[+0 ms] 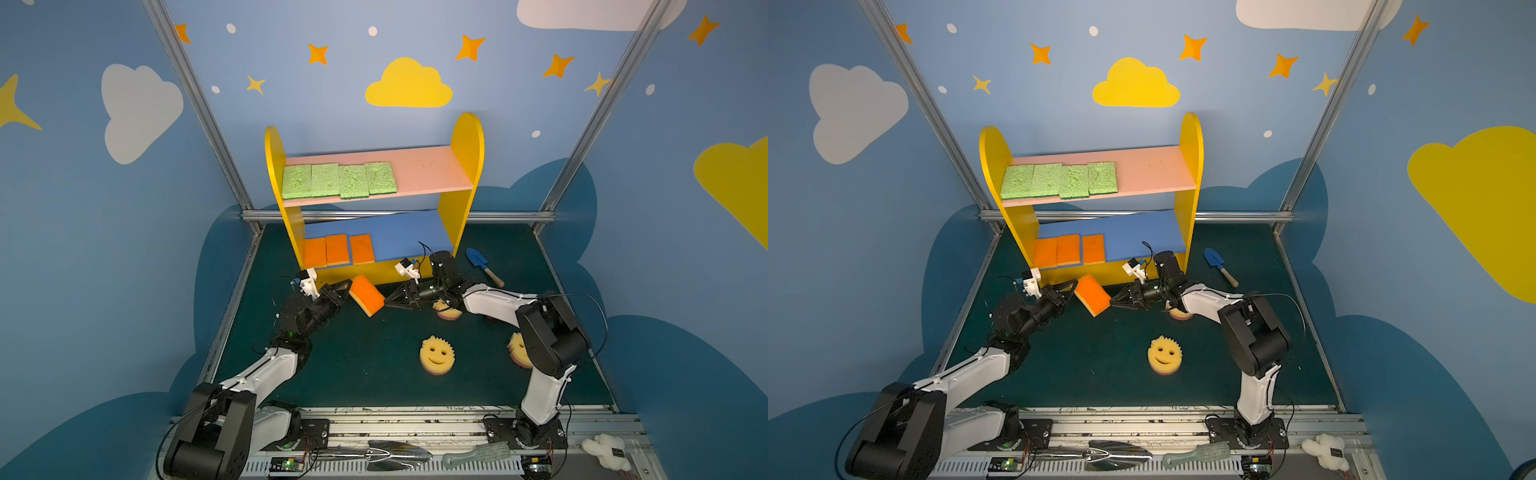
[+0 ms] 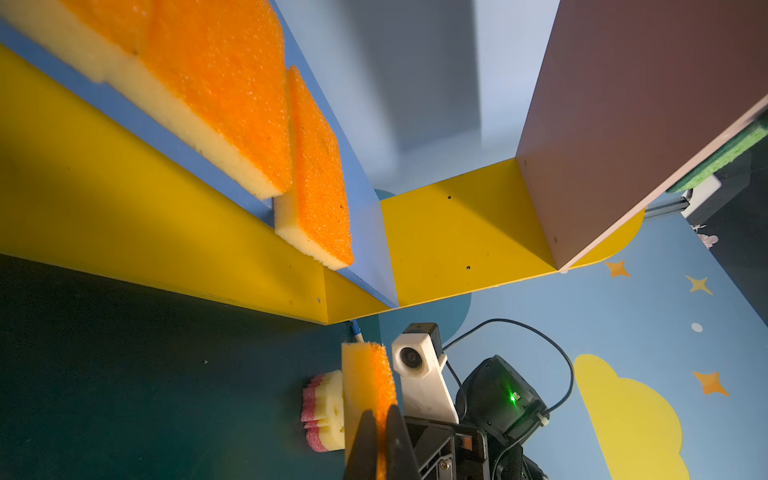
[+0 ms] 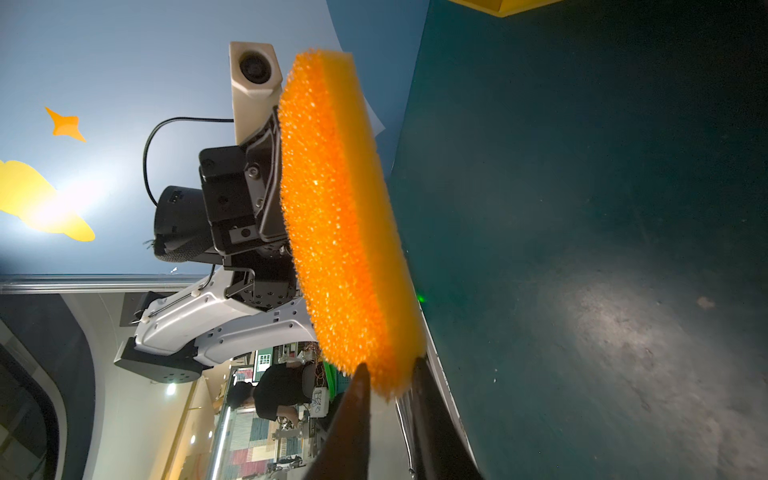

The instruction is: Place and organize the cleaning sponges onto the shelf

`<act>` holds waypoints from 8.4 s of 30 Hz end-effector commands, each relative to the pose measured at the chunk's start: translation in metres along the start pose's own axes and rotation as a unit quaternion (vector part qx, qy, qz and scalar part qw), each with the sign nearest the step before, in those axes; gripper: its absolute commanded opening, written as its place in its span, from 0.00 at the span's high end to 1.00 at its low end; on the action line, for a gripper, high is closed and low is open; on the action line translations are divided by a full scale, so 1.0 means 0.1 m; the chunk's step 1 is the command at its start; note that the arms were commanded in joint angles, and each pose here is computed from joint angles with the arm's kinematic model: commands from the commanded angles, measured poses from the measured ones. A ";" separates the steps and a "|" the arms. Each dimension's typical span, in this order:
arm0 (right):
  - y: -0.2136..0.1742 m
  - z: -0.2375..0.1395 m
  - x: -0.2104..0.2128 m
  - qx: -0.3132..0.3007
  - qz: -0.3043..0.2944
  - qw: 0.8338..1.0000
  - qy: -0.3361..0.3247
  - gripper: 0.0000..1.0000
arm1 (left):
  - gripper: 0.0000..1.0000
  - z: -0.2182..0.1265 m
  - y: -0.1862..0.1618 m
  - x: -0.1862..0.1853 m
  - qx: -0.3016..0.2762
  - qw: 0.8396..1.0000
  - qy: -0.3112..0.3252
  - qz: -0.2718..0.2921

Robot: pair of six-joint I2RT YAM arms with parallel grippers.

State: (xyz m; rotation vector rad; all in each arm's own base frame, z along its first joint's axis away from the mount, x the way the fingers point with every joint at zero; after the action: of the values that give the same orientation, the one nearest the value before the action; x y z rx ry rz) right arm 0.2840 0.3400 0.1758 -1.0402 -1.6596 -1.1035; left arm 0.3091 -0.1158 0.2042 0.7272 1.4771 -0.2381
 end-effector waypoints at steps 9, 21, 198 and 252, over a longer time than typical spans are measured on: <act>0.10 -0.06 0.06 -0.021 -0.019 0.999 -0.016 0.96 | 0.34 0.02 0.02 -0.03 0.005 1.000 0.002 0.015; 0.13 -0.37 0.05 -0.067 -0.014 0.996 -0.062 0.98 | 0.01 -0.15 -0.02 0.09 0.000 0.996 0.066 0.054; -0.69 -1.27 -0.21 -0.164 0.060 0.962 -0.210 0.33 | 0.97 0.39 -1.66 0.32 0.315 0.925 0.131 0.166; 0.32 0.27 -0.64 -0.262 0.172 0.935 -0.166 1.00 | 0.01 -0.96 -0.86 0.86 0.135 0.947 0.243 0.164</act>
State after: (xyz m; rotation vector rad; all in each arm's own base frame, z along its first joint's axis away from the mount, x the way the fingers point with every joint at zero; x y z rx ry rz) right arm 0.3139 0.3462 0.1069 -1.8817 -1.4281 -1.1400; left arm 0.2029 -0.1068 0.1137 1.2614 1.7531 0.0227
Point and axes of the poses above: each gripper's point midway between its finger pads, its own z axis out along the fingers, its own x axis along the line the jaws close on, y = z × x, the point moved 4 cm from there along -z, back along the fingers, and after that the axes turned 1 degree about -z, right-handed, at the moved point
